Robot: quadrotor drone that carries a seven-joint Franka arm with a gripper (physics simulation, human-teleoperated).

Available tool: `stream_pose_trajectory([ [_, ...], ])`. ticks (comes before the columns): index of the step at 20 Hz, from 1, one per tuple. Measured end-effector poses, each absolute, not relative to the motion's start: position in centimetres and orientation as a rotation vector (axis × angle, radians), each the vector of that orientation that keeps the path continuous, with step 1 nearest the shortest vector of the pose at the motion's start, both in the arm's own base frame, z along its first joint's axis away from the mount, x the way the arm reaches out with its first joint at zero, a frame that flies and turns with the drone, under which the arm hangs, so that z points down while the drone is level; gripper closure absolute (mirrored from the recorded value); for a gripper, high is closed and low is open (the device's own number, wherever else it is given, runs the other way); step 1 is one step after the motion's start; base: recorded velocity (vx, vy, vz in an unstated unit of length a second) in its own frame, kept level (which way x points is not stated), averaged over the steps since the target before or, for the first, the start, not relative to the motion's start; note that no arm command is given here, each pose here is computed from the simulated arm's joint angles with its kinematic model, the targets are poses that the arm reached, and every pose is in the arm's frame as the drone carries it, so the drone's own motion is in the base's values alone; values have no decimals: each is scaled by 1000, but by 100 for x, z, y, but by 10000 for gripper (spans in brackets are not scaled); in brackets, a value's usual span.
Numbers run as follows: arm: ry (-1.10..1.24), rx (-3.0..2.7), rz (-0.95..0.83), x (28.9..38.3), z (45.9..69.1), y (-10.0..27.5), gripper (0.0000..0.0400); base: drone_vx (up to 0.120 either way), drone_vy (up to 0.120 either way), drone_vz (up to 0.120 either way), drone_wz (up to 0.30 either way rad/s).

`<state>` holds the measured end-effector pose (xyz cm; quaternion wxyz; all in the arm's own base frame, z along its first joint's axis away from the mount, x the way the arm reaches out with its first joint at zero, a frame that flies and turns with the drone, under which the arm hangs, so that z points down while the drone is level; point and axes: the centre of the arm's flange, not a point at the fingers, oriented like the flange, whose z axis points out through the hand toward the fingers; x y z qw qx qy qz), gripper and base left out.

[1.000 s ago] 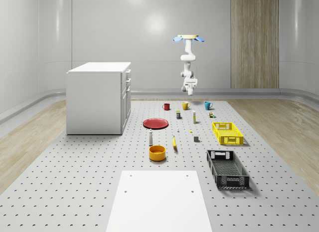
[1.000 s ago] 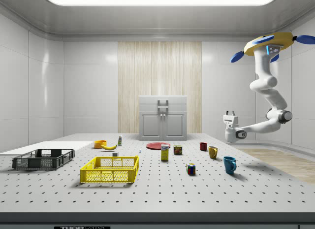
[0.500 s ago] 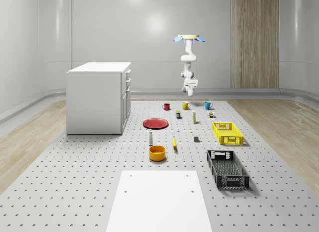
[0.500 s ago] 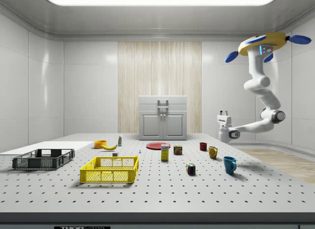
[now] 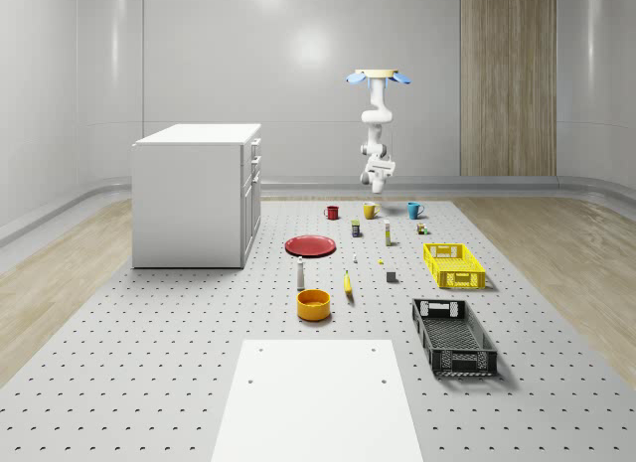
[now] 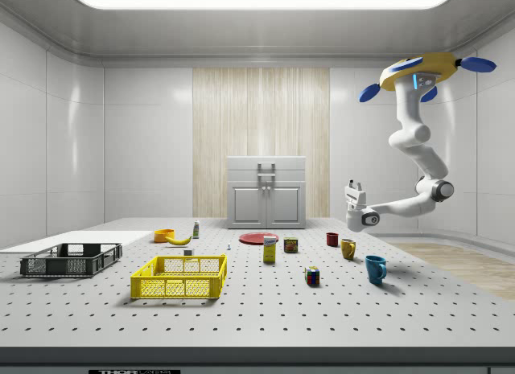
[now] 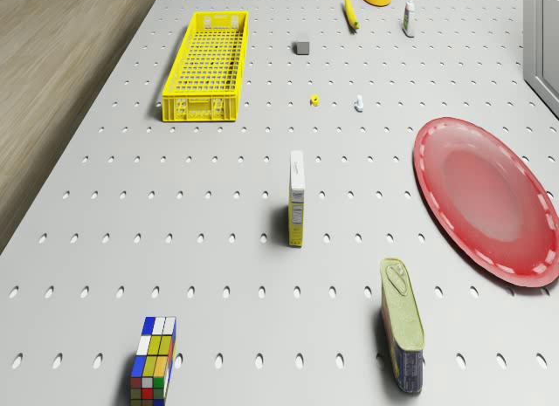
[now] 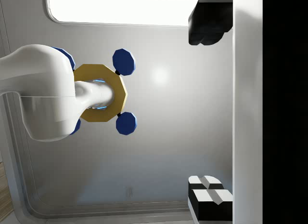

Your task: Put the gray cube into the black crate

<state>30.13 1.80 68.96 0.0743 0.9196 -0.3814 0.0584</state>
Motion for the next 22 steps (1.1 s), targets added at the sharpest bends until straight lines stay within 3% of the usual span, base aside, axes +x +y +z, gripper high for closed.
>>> stream_pose_trajectory([
  [5,-1059,2548,295,3012,6825,405,0,120,0,0,0],
  [9,-919,2205,447,3016,6609,709,0,120,0,0,0],
  [12,-756,1806,578,3027,6246,931,0,120,0,0,0],
  [15,-560,1323,689,3044,5743,971,0,120,0,0,0],
  [18,-374,869,752,3059,5312,781,0,120,0,0,0],
  [22,-198,446,781,3068,5030,446,0,120,0,-10,0],
])
